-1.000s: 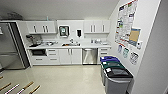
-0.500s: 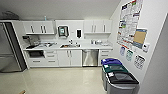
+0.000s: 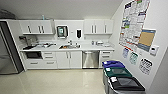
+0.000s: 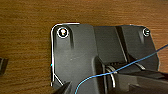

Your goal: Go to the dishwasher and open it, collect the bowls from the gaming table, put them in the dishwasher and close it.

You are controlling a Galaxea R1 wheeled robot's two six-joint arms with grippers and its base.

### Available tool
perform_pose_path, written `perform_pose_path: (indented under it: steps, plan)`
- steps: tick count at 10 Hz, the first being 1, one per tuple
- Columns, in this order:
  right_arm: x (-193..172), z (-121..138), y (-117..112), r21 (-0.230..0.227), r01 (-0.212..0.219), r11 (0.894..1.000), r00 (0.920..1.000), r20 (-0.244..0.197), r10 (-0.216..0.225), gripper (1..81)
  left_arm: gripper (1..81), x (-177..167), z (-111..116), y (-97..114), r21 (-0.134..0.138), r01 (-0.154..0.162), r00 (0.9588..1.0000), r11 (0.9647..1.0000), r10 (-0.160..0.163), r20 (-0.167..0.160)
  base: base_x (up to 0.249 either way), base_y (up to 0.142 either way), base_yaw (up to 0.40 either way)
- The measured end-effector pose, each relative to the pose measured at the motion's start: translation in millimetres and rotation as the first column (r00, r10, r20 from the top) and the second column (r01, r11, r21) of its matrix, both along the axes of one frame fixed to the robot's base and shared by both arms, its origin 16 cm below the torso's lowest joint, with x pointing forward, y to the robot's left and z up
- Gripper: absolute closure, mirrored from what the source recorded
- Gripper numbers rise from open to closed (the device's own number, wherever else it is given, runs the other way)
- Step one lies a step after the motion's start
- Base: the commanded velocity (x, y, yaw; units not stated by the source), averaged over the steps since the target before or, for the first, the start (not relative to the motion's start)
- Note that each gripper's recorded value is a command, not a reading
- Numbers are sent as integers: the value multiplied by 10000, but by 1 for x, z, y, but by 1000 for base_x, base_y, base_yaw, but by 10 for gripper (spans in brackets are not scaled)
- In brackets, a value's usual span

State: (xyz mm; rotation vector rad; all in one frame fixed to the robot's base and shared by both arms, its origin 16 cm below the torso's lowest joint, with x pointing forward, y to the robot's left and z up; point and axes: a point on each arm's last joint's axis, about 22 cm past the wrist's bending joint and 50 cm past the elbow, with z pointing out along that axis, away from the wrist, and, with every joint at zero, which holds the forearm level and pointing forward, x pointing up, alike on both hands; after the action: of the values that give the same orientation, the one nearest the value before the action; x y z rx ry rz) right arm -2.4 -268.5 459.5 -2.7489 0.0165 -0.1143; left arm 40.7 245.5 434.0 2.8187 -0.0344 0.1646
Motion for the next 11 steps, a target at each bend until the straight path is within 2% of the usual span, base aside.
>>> perform_pose_path:
  steps: [2,4,9,11]
  plan:
    - [0,-5,-12,-327,25,9995,10000,-10,-25,10,10,2,-2,12,266,-22,10000,9996,22,28,274,0,0]
    - [0,-10,-24,-641,40,9979,10000,-17,-41,10,10,2,-3,13,302,-26,10000,9995,25,41,274,0,0]
    - [1,-9,-7,-378,32,9993,10000,-23,-33,10,10,5,-2,10,252,-68,9999,9997,64,158,247,0,0]
    - [0,-9,-8,-396,27,9992,10000,-35,-29,10,10,3,-3,4,182,-60,9999,9998,58,125,197,0,0]
